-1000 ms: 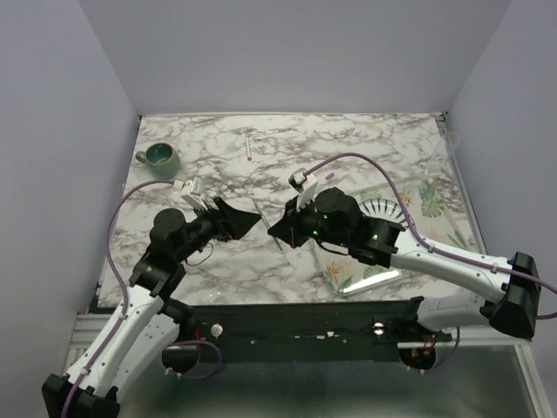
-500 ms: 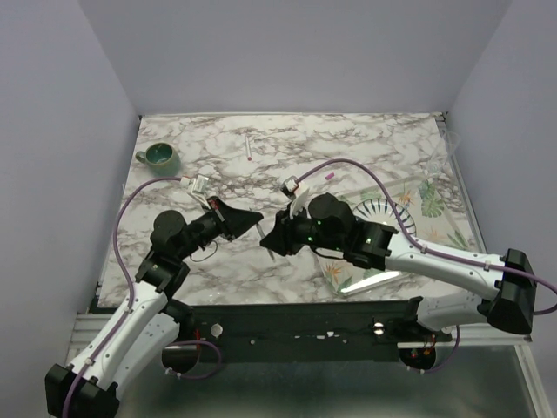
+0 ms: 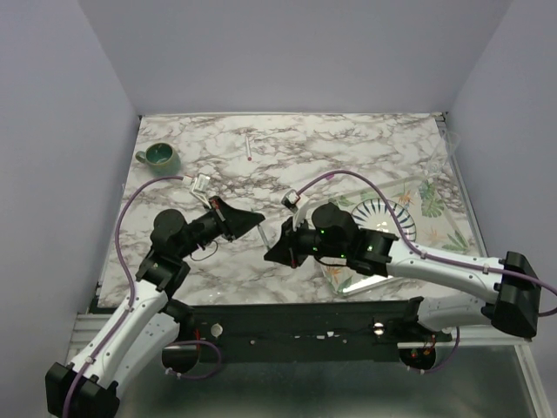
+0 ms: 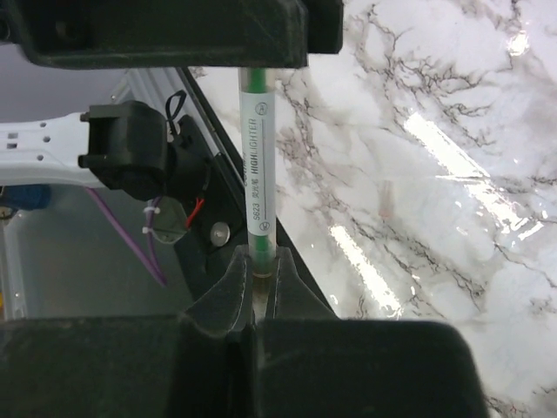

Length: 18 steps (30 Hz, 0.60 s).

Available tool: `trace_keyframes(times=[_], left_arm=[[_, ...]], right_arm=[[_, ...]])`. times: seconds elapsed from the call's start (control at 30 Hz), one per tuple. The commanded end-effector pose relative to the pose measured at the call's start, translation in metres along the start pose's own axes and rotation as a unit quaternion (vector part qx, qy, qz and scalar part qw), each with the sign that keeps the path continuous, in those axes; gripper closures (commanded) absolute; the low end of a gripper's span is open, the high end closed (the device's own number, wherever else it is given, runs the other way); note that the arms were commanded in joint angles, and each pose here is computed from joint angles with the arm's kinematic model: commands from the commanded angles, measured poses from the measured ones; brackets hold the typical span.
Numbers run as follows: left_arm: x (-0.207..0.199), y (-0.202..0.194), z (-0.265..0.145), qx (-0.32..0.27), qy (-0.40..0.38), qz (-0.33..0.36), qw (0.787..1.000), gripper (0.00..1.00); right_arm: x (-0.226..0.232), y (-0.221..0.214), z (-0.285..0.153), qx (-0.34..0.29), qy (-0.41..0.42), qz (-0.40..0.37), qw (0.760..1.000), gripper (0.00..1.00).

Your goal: Insert the pens into the pen caps

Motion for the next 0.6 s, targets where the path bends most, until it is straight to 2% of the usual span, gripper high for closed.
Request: trace_keyframes(times=[0.0,0.1,0.13,0.27,0.33,0.37,0.4,0.43,0.57], left_arm=[[0.000,0.008,-0.004,-0.015,0.058,-0.011,0.998,0.31],[0.005,0.012,-0.013,-0.040,0.130,-0.005,0.991,0.03],[0.006,0.012,-0.016,-0.044,0.143,0.004,0.989,0.01],[0.005,0.020,-0.027,-0.067,0.215,-0.014,0.974,0.01],[0.015,0.015,-0.035,-0.065,0.285,-0.050,0.955,0.03],[0.015,0.014,-0.036,-0.075,0.306,-0.098,0.944,0.07],[0.026,0.007,-0.045,-0.081,0.374,-0.132,0.914,0.18],[0.031,0.003,-0.048,-0.080,0.399,-0.154,0.901,0.23],[0.044,-0.015,-0.055,-0.057,0.466,-0.218,0.856,0.25]], right_arm=[[0.006,0.001,-0.009,-0.021,0.012,0.010,1.000,0.99],[0.000,0.001,-0.014,-0.035,-0.033,0.040,0.998,0.99],[-0.003,0.002,-0.015,-0.043,-0.055,0.047,0.996,0.99],[-0.016,0.003,-0.025,-0.067,-0.129,0.062,0.987,0.99],[-0.019,0.001,-0.032,-0.080,-0.148,0.069,0.983,0.99],[-0.020,0.001,-0.035,-0.087,-0.150,0.071,0.982,0.99],[-0.021,0.000,-0.038,-0.090,-0.156,0.074,0.981,0.99],[-0.023,0.000,-0.040,-0.098,-0.162,0.075,0.979,0.99],[-0.030,-0.006,-0.050,-0.113,-0.179,0.080,0.974,0.99]])
Point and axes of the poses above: each gripper's point midway between its finger pads, its own z axis out along the fingers, its own x axis along the line the jaws close on, y = z × x, the point moved 9 cm from there along -z, back along the fingers, and after that the axes turned 6 degrees about z, right-handed, at the moved point
